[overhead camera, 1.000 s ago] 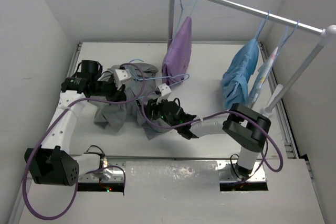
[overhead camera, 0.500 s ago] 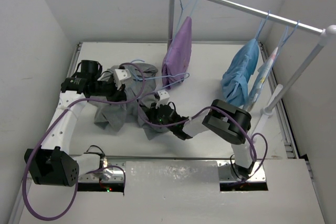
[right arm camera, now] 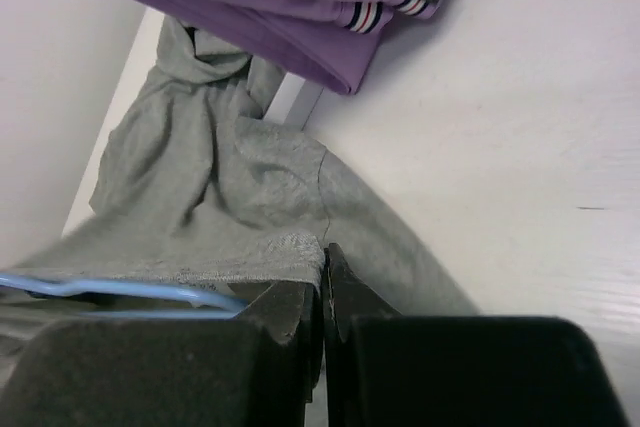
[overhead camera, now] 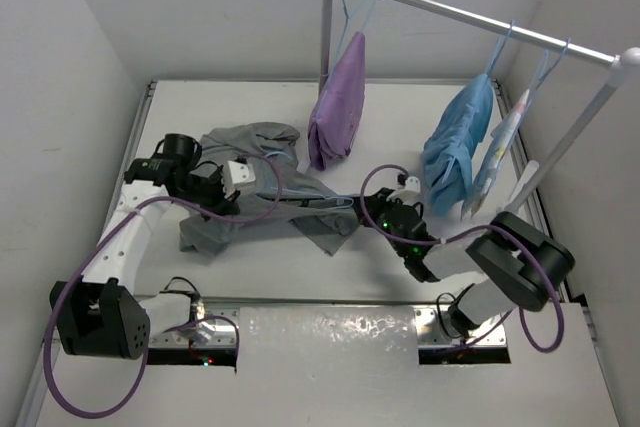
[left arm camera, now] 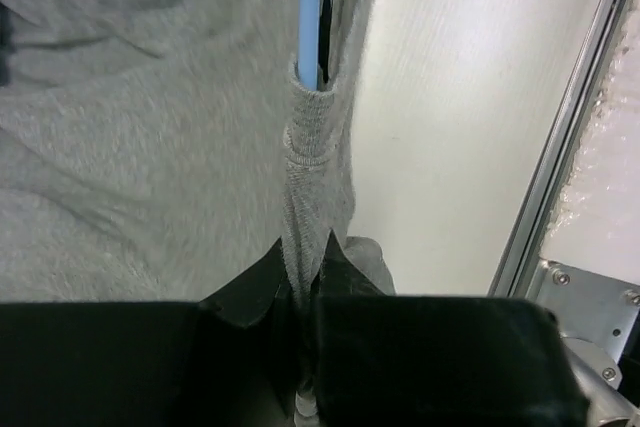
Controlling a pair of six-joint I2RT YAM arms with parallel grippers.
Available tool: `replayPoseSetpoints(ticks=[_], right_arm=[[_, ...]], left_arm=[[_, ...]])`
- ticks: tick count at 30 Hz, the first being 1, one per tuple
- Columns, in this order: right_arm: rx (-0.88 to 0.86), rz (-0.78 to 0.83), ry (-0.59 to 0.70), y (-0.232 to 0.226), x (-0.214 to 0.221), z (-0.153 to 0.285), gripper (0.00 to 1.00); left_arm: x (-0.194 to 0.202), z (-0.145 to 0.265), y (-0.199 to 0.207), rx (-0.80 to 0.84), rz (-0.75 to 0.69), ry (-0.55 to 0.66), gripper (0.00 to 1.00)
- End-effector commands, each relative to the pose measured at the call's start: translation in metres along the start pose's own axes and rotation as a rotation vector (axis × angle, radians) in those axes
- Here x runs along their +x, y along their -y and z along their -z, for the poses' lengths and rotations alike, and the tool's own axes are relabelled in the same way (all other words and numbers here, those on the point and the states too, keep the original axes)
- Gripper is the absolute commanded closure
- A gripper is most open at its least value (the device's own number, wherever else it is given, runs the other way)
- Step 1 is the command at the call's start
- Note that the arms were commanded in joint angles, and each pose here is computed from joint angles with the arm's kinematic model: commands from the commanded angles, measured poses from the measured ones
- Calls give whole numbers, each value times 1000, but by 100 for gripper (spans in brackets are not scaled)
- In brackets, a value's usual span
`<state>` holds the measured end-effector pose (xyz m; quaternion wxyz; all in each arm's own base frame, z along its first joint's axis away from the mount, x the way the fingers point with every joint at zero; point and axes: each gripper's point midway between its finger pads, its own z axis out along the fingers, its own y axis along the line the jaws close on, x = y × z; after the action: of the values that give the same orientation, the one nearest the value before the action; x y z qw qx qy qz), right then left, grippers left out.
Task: Place the t-shirt on the hanger
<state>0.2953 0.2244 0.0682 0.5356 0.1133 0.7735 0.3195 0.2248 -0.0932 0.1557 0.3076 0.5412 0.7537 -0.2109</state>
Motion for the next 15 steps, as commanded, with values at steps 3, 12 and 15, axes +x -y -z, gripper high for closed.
replayPoseSetpoints(ticks=[3, 12, 15], right_arm=[[122, 61, 101, 38, -31, 18, 100], [221, 420, -19, 31, -44, 13, 100], [120, 555, -49, -14, -35, 3, 100]], left_arm=[[24, 1, -11, -76, -85, -82, 100], [38, -3, -57, -311, 31, -122, 100], [26, -19, -53, -282, 23, -96, 100]])
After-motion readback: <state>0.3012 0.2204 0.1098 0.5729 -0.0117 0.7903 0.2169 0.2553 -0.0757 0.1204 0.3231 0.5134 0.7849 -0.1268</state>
